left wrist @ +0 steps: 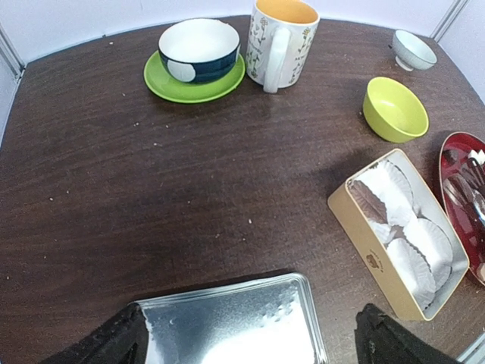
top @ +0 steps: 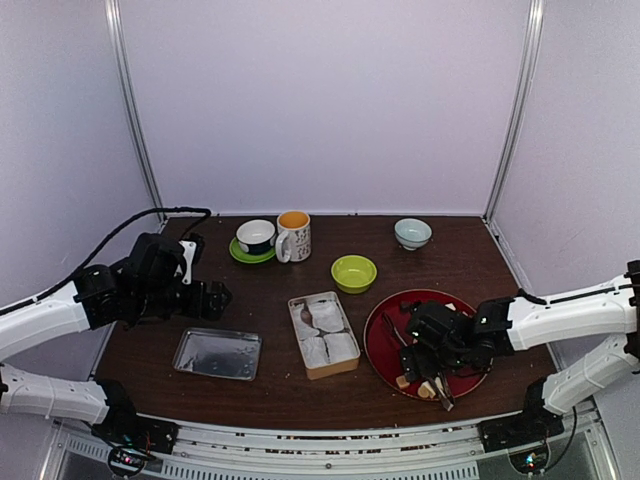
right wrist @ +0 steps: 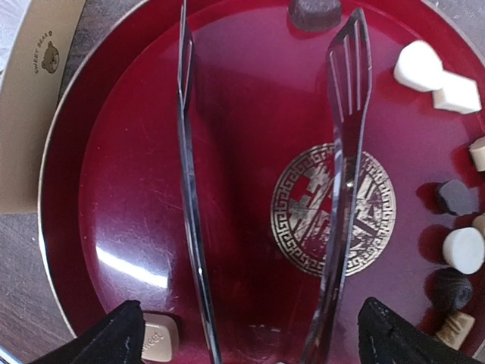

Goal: Pack the chocolate

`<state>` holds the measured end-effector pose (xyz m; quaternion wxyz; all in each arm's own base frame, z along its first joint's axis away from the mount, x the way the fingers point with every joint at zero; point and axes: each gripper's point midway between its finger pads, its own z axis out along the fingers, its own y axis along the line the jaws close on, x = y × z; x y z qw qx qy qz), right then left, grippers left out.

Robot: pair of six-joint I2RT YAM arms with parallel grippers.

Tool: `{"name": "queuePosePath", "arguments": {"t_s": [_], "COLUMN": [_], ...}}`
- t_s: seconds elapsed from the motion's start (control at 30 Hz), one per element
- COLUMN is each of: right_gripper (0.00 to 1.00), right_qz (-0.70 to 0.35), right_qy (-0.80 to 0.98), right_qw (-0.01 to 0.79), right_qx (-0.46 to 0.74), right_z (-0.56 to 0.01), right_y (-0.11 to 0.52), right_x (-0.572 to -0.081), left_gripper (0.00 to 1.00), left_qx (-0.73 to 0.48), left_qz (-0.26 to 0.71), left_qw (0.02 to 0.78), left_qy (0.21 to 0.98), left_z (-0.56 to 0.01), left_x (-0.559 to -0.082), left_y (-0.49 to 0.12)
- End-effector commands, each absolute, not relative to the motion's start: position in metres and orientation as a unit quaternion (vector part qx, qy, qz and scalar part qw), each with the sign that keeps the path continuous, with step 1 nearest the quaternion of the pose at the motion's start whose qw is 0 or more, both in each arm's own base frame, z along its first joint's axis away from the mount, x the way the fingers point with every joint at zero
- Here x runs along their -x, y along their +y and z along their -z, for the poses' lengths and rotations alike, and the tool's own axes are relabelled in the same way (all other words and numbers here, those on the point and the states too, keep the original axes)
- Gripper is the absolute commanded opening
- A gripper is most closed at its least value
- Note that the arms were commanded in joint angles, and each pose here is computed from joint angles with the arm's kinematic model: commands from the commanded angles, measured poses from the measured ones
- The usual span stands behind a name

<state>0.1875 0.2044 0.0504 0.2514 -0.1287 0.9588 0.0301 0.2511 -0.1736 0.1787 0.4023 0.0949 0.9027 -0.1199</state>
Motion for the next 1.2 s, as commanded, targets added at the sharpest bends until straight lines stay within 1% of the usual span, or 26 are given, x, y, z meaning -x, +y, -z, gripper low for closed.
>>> {"name": "queuePosePath", "arguments": {"t_s": [0.0, 0.2, 0.3, 0.33, 0.37, 0.67, 0.7, 0.77, 0.87, 1.17], "right_gripper": [0.94, 0.75, 0.62, 0.60, 0.55, 0.53, 0.49, 0.46, 0.35, 0.37], "right_qz": [-0.056, -0.086, -0.069, -0.057, -0.051, -0.043, -0.040, -0.035, -0.035, -0.040], "right_qy": [0.967, 0.968, 0.968, 0.968, 0.968, 0.965, 0.964, 0.965, 0.965, 0.959], "right_qw": [0.226, 0.216, 0.221, 0.224, 0.226, 0.243, 0.244, 0.242, 0.242, 0.264], "right_qx": [0.103, 0.094, 0.095, 0.094, 0.094, 0.094, 0.094, 0.094, 0.094, 0.097], "right_z": [-0.034, -0.027, -0.028, -0.030, -0.031, -0.044, -0.045, -0.047, -0.051, -0.082], "right_y": [0.206, 0.215, 0.210, 0.207, 0.205, 0.197, 0.196, 0.195, 0.194, 0.187], "right_x": [-0.189, -0.192, -0.196, -0.197, -0.198, -0.200, -0.200, -0.200, -0.199, -0.200], "left_gripper": [0.98, 0.98, 0.97, 0.97, 0.97, 0.97, 0.97, 0.96, 0.96, 0.96], "left_qx": [-0.098, -0.104, -0.104, -0.105, -0.105, -0.107, -0.106, -0.109, -0.110, -0.107], "left_qz": [0.117, 0.117, 0.114, 0.114, 0.114, 0.113, 0.112, 0.113, 0.114, 0.123], "left_qw": [0.424, 0.418, 0.413, 0.411, 0.411, 0.414, 0.414, 0.413, 0.413, 0.415], "left_qy": [0.893, 0.895, 0.898, 0.898, 0.898, 0.897, 0.897, 0.897, 0.897, 0.895], "left_z": [-0.192, -0.191, -0.188, -0.188, -0.189, -0.193, -0.193, -0.194, -0.195, -0.196], "left_x": [-0.254, -0.255, -0.256, -0.256, -0.256, -0.258, -0.259, -0.260, -0.261, -0.263], "left_y": [-0.170, -0.173, -0.174, -0.174, -0.174, -0.176, -0.176, -0.178, -0.179, -0.183]}}
